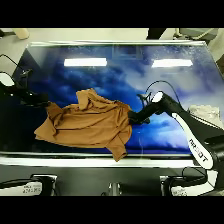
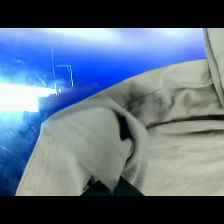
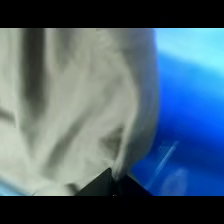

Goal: Fold the shirts.

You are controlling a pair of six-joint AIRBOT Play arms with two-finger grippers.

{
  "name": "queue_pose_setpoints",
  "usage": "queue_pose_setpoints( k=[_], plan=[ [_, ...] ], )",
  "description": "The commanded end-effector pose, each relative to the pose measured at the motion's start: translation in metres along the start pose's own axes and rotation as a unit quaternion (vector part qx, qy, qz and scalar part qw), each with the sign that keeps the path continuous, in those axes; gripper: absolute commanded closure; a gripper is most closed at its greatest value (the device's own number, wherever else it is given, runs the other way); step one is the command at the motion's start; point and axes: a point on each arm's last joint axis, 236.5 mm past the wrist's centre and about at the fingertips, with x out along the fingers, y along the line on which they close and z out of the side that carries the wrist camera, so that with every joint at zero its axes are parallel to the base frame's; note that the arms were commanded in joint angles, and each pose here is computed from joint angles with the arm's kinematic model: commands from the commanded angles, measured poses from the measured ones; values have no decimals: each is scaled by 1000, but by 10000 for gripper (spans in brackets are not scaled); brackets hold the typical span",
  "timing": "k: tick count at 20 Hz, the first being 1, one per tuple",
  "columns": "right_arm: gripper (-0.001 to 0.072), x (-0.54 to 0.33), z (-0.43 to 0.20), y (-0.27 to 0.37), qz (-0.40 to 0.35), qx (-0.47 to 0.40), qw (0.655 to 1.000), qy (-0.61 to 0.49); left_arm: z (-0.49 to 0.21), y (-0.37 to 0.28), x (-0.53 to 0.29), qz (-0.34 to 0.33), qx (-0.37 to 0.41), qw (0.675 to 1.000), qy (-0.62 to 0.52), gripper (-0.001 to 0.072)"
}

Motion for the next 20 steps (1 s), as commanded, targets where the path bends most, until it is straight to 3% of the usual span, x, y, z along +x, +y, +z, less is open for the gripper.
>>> queue_pose_setpoints(
  k=[1, 5, 8, 12, 13, 14, 15, 17, 19, 20],
  plan=[
    [698, -74, 46, -37, -82, -2, 991, -109, 21, 0, -27, 5, 21, 999, -44, 679],
    [698, -213, 64, -126, -137, 97, 955, -244, 57, 16, -33, 8, -60, 993, -105, 680],
    [696, -204, 41, -159, -133, 143, 960, -199, 46, -15, 36, -54, -78, 995, -26, 679],
    [696, -162, 49, -146, -102, 138, 971, -165, 27, -54, 106, -87, -73, 992, 51, 653],
    [696, -158, 55, -144, -103, 133, 971, -170, 29, -60, 108, -98, -75, 991, 53, 430],
    [696, -159, 57, -143, -103, 131, 970, -175, 33, -62, 101, -101, -74, 991, 48, 81],
    [696, -160, 55, -142, -100, 132, 971, -171, 39, -56, 88, -98, -65, 992, 43, -13],
    [697, -159, 43, -145, -114, 122, 975, -148, 47, -31, 48, -79, -50, 995, 35, -13],
    [697, -156, 25, -149, -127, 121, 978, -111, 35, -3, 11, -54, -59, 996, 31, 154],
    [697, -156, 21, -150, -129, 120, 979, -103, 22, 4, 1, -52, -60, 996, 30, 165]
  ],
)
